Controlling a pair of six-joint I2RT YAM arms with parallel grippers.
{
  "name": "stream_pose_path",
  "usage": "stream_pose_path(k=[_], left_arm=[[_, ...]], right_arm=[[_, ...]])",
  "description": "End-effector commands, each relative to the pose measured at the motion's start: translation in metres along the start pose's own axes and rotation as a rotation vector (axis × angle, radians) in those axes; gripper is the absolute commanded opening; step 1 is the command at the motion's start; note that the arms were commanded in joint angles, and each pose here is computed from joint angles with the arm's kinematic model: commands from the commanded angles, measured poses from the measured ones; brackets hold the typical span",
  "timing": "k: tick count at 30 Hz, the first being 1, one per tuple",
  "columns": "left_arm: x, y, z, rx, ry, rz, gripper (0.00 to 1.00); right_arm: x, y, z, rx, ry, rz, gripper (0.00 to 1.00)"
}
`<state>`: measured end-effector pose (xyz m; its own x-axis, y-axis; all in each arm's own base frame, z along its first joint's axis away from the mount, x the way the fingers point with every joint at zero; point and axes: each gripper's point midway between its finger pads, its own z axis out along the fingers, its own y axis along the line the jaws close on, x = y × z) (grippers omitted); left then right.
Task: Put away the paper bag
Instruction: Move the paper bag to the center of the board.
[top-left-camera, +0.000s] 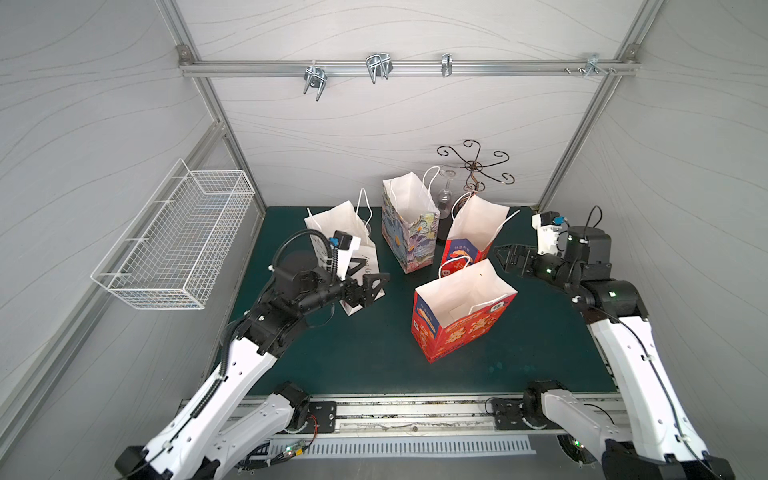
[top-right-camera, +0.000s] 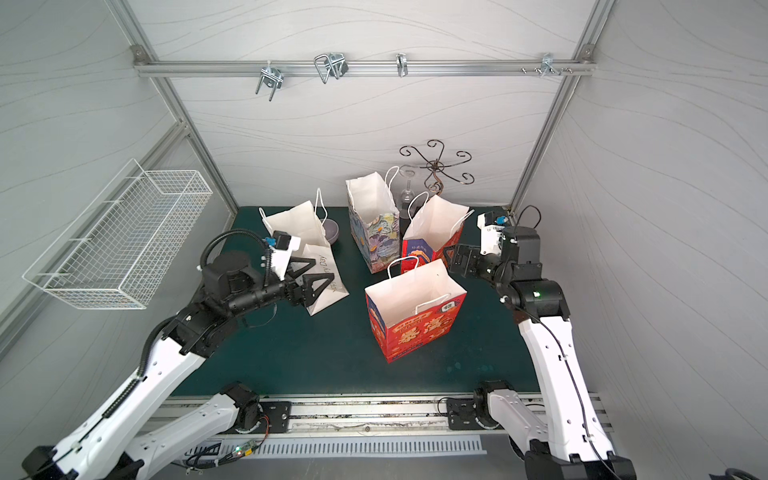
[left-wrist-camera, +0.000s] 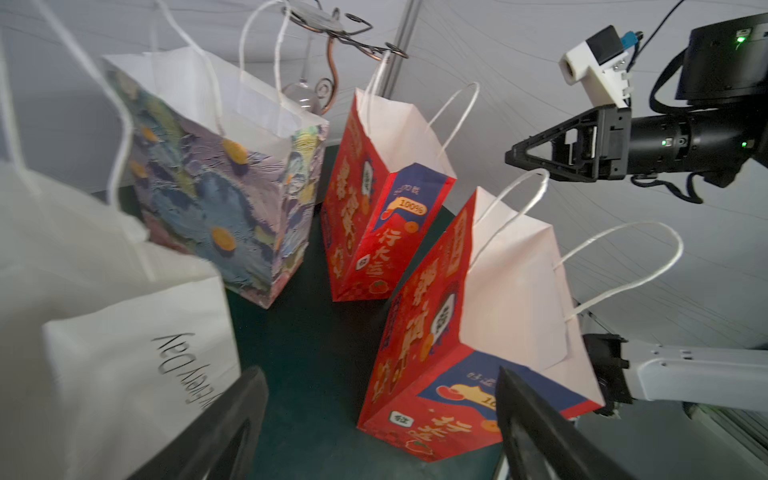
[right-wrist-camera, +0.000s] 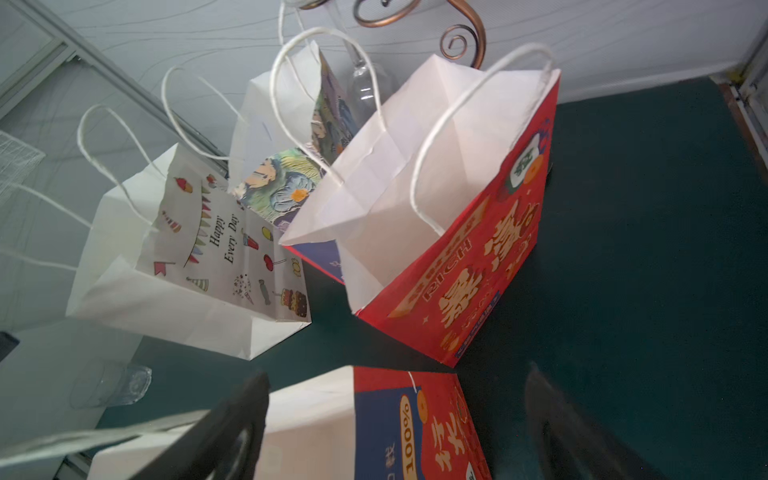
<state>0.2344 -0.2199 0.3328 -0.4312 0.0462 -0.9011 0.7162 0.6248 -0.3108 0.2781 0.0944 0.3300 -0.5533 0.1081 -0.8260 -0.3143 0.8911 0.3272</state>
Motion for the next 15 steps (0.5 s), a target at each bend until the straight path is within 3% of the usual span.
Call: stream_pose_path(k=[1, 7, 15], left_arm=[[-0.003, -0.019, 0.008, 0.003, 0.089, 0.055, 0.88], [-0.010, -0.037, 0.041, 0.017, 0.206, 0.019, 0.89], [0.003, -0.047, 0.082, -0.008, 0.422, 0.163, 0.89]], right_arm=[[-0.010, 0.010, -0.019, -0.016, -0.104, -0.163, 0.99], [-0.012, 0.023, -0.044, -0.046, -0.215, -0.218, 0.99], [0.004, 0.017, -0.049, -0.005, -0.106, -0.176, 0.99]])
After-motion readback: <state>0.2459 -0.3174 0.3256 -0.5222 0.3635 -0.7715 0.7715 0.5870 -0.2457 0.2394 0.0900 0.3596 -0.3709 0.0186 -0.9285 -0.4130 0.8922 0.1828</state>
